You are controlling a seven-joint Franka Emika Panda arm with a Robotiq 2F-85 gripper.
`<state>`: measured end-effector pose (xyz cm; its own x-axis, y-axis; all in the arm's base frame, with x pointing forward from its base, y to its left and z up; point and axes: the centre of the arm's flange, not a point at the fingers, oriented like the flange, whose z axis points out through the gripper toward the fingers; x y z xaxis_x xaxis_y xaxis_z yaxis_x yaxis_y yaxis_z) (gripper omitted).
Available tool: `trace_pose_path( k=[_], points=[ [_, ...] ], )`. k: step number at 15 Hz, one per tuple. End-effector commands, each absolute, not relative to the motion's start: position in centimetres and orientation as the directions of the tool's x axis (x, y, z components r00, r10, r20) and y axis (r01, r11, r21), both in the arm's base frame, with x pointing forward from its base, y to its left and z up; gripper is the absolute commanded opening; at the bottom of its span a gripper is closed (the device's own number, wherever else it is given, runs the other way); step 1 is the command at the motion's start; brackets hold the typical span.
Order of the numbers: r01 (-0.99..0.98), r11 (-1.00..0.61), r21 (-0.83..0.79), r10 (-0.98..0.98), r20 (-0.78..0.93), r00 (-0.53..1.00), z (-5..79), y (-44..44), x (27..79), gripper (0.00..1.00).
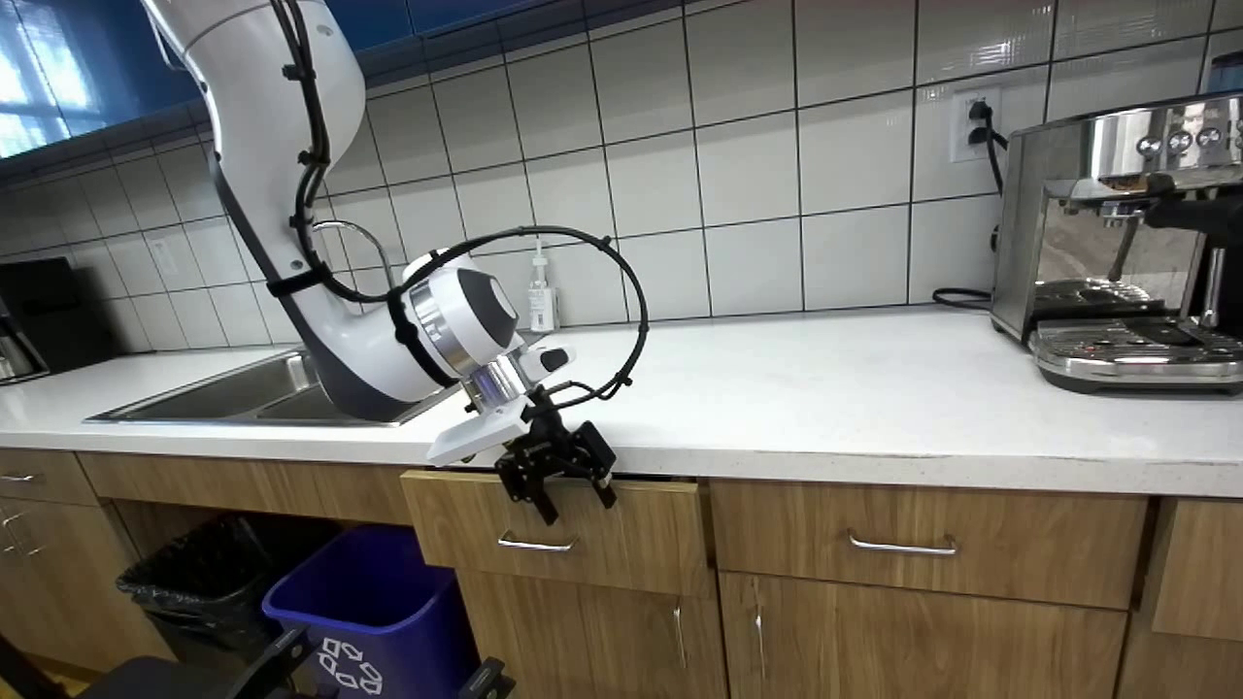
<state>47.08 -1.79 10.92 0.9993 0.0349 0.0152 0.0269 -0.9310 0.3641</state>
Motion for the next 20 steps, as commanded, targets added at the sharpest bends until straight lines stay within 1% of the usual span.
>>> trace_pose_path(
  k=[1,8,13,17,20],
  points=[
    [-0.027,-0.924,0.382,0.009,0.092,0.996,11.1,-1.8,48.7,1.0],
    [-0.026,-0.921,0.388,0.01,0.092,0.996,11.2,-1.9,49.1,1.0],
    [0.07,-0.93,0.36,0.087,0.031,0.996,12.2,-2.0,48.2,1.0],
    [0.185,-0.939,0.289,0.186,-0.023,0.982,13.4,-2.0,47.4,1.0],
    [0.233,-0.938,0.255,0.229,-0.047,0.972,14.3,-2.4,46.7,1.0]
  ],
)
